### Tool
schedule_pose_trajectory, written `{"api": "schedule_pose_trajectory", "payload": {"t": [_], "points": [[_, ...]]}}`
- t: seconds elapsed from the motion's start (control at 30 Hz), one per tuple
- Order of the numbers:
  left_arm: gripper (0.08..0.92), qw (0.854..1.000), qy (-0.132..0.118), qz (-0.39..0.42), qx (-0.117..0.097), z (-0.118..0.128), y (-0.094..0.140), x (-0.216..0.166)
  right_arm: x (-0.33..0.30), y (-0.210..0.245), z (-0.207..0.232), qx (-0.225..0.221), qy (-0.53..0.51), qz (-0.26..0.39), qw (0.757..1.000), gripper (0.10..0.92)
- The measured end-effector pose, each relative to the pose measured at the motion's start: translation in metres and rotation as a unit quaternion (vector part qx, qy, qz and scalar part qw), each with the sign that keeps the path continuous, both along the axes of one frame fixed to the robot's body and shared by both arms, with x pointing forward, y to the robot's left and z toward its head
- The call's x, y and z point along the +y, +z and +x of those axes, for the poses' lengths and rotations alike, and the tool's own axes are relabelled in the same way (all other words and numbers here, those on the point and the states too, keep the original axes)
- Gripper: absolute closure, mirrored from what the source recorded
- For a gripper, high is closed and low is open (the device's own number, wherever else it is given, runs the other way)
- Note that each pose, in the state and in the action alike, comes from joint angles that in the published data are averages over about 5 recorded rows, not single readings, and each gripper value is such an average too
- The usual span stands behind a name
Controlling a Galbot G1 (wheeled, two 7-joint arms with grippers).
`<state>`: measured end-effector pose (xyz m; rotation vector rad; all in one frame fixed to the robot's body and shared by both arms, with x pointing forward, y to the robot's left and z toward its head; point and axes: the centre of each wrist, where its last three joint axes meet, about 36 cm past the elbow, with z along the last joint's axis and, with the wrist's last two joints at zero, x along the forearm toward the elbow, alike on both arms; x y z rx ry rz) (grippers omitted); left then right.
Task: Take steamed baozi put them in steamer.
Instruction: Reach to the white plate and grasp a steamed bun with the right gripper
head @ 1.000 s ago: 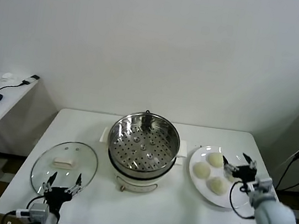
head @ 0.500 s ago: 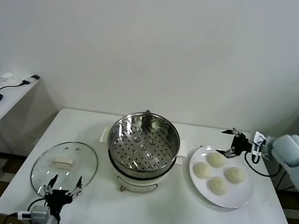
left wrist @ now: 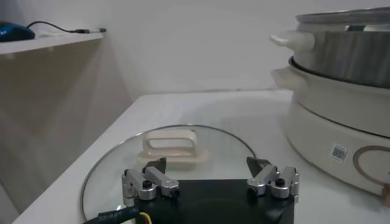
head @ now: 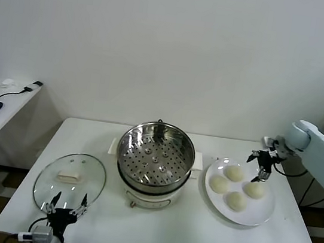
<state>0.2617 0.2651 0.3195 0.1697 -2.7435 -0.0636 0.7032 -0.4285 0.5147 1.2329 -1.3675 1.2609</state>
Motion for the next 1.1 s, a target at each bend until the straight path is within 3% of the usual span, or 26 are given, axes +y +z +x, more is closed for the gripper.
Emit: {"api": "schedule_pose_trajectory", "payload": {"t": [0.67, 0.93, 1.1], "points": [[0.177, 1.0, -0.004, 0.001, 0.003, -0.008, -0.006, -0.007, 0.037, -0.056, 0.02, -0.005, -0.024, -0.014, 1.0, 0.205], [0.177, 1.0, -0.003, 0.002, 0.001, -0.009, -0.005, -0.008, 0.037, -0.06, 0.021, -0.008, -0.035, -0.01, 0.999, 0.368], [0.177, 1.0, -0.003, 0.002, -0.002, -0.011, -0.002, -0.009, 0.037, -0.052, 0.021, -0.009, -0.035, 0.003, 0.999, 0.385]]}}
